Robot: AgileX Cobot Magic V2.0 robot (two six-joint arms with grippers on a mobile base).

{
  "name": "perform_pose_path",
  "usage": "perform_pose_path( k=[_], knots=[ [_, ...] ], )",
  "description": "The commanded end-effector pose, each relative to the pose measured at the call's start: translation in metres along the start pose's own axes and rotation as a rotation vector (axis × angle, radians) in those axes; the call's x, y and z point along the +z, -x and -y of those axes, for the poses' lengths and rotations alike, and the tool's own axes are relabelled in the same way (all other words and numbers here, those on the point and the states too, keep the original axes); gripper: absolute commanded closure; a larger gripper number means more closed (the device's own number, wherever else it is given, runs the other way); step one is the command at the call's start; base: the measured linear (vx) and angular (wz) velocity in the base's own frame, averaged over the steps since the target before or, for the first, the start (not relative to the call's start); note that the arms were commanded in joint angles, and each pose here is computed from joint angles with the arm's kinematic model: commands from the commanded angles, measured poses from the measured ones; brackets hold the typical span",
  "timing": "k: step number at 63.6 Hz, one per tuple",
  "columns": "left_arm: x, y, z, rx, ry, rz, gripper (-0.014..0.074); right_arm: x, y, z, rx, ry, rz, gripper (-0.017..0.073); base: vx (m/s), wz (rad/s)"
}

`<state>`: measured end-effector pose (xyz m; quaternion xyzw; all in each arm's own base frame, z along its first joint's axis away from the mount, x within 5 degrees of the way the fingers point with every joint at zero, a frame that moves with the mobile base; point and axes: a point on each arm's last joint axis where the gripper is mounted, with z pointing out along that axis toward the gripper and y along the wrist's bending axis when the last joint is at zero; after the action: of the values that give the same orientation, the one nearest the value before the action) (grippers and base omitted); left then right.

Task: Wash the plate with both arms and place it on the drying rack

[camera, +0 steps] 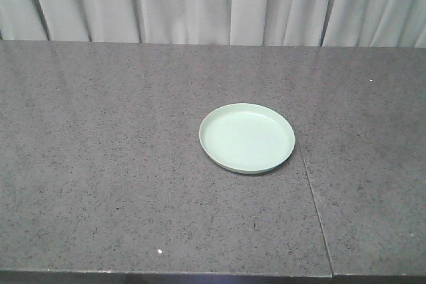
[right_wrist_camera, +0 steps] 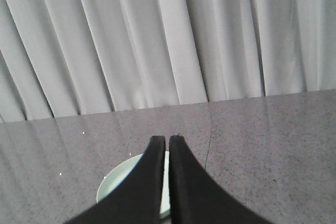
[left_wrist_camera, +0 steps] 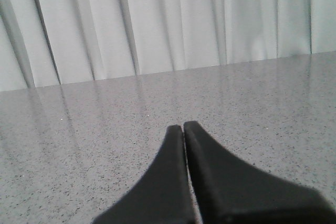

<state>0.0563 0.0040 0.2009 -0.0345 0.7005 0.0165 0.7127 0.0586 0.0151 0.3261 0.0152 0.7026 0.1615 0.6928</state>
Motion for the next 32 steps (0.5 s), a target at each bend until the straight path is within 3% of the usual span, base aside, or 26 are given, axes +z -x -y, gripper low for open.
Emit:
perform_pose_path(
  k=[1, 12, 20, 27, 32],
  knots=[
    [-0.003, 0.015, 0.000, -0.009, -0.002, 0.110, 0.0600, 0.008, 0.020, -0.002, -0.008, -0.005, 0.065, 0.0534, 0.00, 0.00],
    [-0.003, 0.015, 0.000, -0.009, -0.002, 0.110, 0.0600, 0.030, 0.034, -0.008, -0.129, 0.008, -0.092, 0.0463, 0.00, 0.00],
    [-0.003, 0.015, 0.000, -0.009, -0.002, 0.110, 0.0600, 0.051, 0.054, -0.014, -0.205, 0.033, -0.167, 0.0294, 0.00, 0.00],
    [-0.003, 0.015, 0.000, -0.009, -0.002, 0.110, 0.0600, 0.070, 0.068, -0.017, -0.230, 0.043, -0.199, 0.0118, 0.00, 0.00],
    [-0.003, 0.015, 0.000, -0.009, -0.002, 0.110, 0.0600, 0.083, 0.077, -0.019, -0.239, 0.051, -0.211, 0.0050, 0.00, 0.00]
  ],
)
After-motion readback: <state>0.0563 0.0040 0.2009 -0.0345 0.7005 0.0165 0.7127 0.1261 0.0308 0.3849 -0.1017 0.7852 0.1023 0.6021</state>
